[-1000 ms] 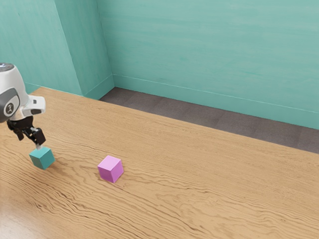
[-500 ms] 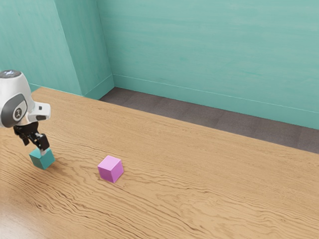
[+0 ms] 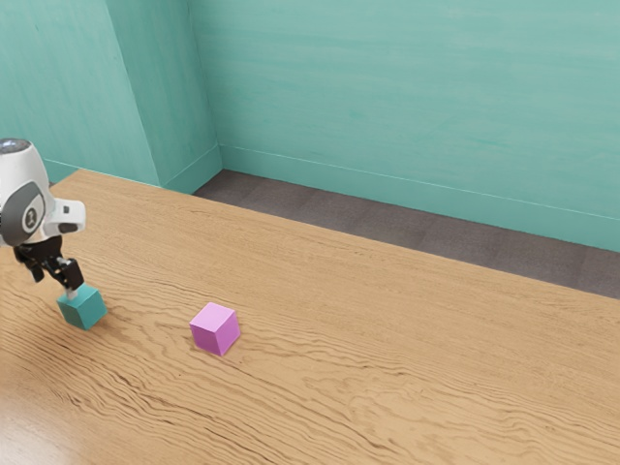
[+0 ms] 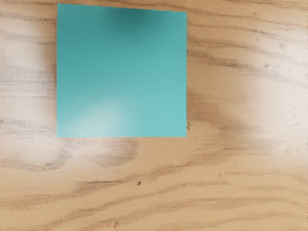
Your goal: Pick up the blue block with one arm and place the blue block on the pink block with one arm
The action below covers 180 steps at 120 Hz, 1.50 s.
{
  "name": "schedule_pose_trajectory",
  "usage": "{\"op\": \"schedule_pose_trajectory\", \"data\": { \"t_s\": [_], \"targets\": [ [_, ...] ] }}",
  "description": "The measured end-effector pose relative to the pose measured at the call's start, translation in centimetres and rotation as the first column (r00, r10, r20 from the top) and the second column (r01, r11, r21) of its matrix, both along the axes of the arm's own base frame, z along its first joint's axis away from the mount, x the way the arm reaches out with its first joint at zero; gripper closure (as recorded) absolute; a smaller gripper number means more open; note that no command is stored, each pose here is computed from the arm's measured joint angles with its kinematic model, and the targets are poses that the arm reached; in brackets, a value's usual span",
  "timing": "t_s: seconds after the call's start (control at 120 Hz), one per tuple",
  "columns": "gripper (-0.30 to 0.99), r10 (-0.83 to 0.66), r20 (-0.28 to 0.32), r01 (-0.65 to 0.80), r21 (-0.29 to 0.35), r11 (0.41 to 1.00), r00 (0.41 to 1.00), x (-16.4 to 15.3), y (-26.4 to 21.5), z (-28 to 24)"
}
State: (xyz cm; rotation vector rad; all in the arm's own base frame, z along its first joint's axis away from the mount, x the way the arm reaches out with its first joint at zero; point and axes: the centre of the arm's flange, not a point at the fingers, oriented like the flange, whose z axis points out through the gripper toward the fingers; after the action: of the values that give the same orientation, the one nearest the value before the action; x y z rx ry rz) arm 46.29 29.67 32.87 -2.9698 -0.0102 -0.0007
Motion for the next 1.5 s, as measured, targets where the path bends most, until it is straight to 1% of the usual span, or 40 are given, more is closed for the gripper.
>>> {"op": "schedule_pose_trajectory", "data": {
  "t_s": [0.133,0.408,0.608,0.708,0.917,1.05,1.158,1.5],
  "targets": [
    [0.0,0.019,0.001,-0.019,-0.001,1.0,1.0,0.8,1.0,-0.3],
    [0.0,0.0,-0.011,-0.001,-0.024,1.0,1.0,1.9,-0.3,-2.2],
    [0.0,-0.013,-0.008,0.013,-0.033,0.999,1.0,2.3,-0.8,-2.6],
    [0.0,-0.011,-0.024,0.01,-0.04,0.999,1.0,2.2,-0.6,-3.7],
    [0.0,-0.012,-0.026,0.011,-0.054,0.998,1.0,2.5,-0.3,-4.4],
    [0.0,-0.017,-0.028,0.016,-0.048,0.999,0.999,3.2,0.0,-4.7],
    [0.0,-0.022,-0.028,0.02,-0.06,0.998,0.999,3.7,0.1,-5.2],
    [0.0,-0.02,-0.035,0.017,-0.069,0.997,0.999,3.5,0.4,-5.7]
  ]
}}
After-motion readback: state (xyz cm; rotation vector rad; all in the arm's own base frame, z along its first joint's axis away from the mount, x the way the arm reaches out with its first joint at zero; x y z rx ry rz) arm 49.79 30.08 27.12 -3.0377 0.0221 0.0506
